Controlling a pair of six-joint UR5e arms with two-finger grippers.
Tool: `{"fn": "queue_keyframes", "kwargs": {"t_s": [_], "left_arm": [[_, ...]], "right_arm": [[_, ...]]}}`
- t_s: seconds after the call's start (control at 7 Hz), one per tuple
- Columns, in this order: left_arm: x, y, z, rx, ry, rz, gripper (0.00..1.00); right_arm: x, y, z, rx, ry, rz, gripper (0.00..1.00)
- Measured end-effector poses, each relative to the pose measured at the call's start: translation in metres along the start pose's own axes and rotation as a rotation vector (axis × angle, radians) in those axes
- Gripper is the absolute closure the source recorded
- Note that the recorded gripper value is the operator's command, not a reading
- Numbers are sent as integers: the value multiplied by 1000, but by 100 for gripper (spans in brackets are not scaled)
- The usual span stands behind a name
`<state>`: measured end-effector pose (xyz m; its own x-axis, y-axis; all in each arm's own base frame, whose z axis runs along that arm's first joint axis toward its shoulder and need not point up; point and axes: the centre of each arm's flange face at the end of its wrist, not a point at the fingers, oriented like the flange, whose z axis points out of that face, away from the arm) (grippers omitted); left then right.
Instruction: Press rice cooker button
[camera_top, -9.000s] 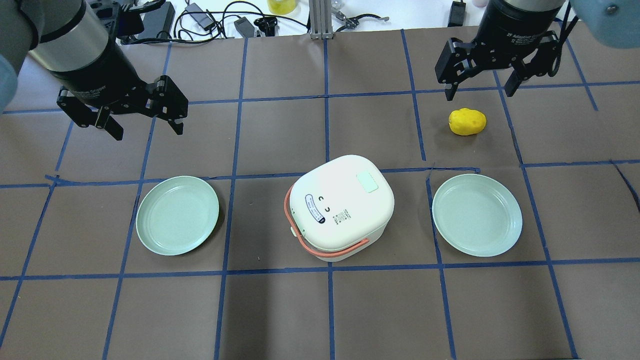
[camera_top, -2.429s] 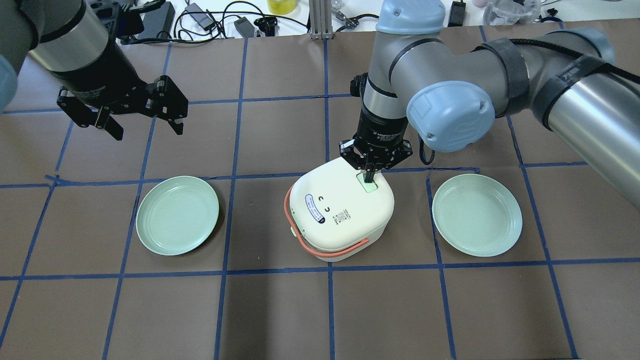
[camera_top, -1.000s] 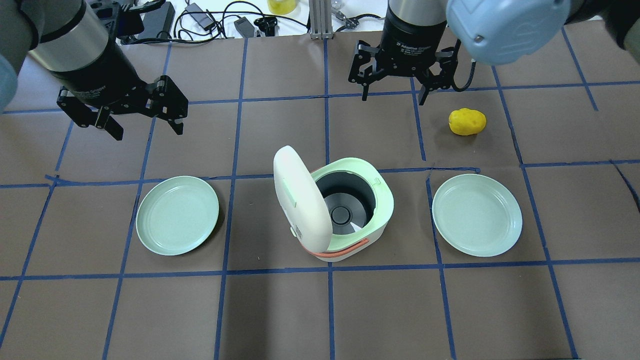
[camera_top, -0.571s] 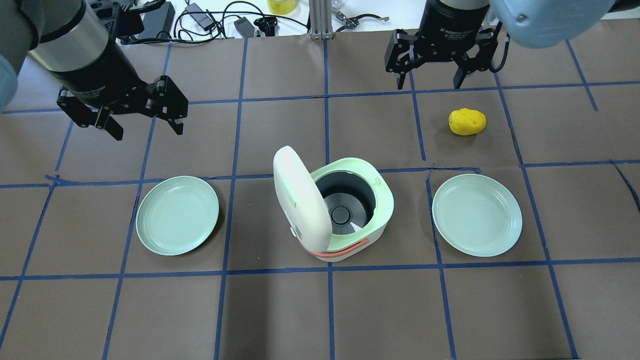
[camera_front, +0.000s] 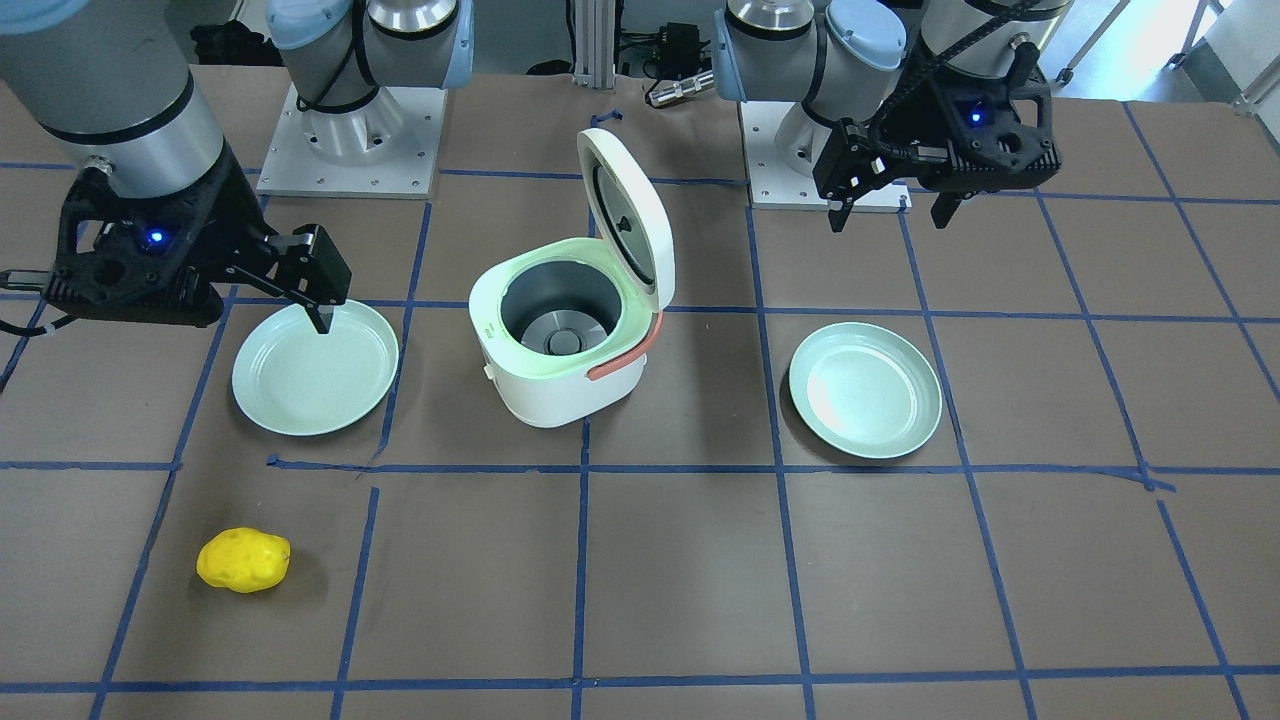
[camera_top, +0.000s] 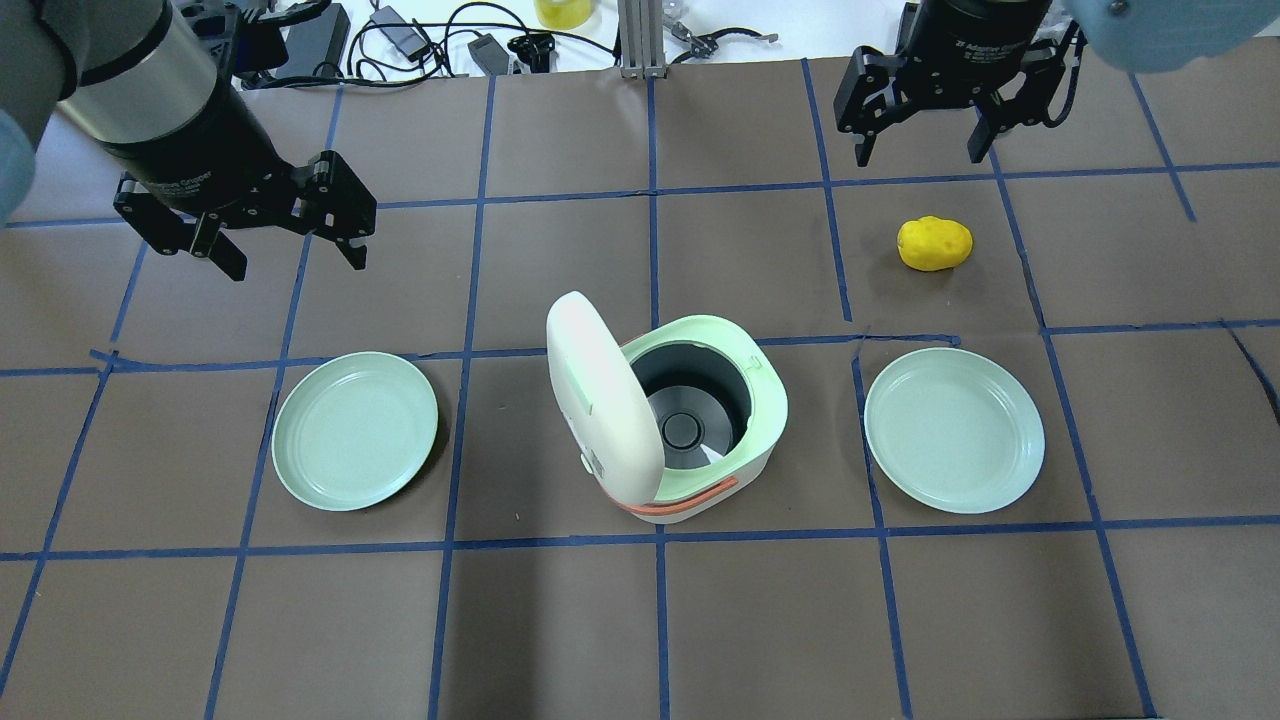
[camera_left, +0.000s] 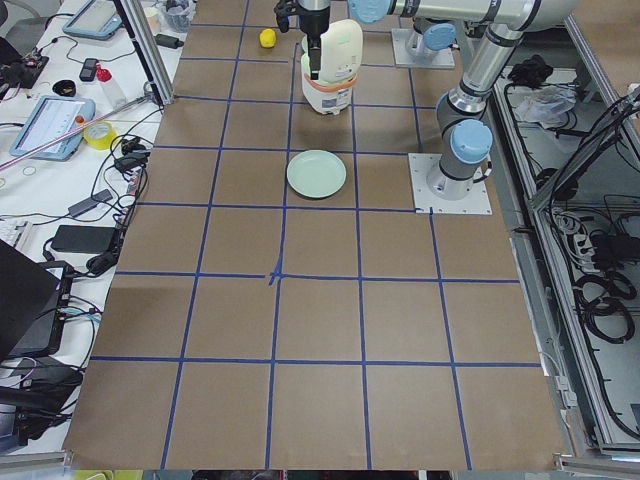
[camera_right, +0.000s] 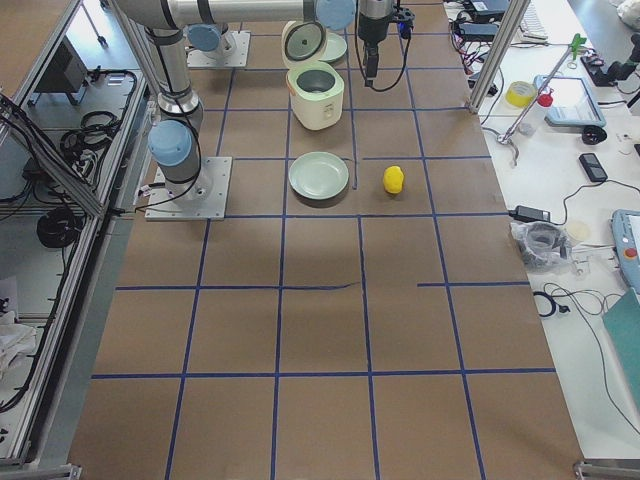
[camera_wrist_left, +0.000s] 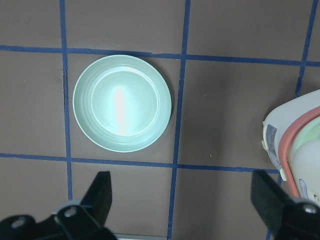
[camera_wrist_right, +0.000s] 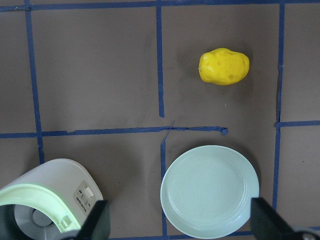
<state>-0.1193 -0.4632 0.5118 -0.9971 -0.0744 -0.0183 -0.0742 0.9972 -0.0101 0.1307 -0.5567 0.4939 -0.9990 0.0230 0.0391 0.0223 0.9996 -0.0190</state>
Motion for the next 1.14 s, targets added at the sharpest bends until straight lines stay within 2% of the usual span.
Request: {"fn": "queue_keyframes", "kwargs": {"t_s": [1.14], "left_arm": [[0,0,0,1,0,0,0]], "right_arm": [[4,5,-3,-13,3,-1,0]]}}
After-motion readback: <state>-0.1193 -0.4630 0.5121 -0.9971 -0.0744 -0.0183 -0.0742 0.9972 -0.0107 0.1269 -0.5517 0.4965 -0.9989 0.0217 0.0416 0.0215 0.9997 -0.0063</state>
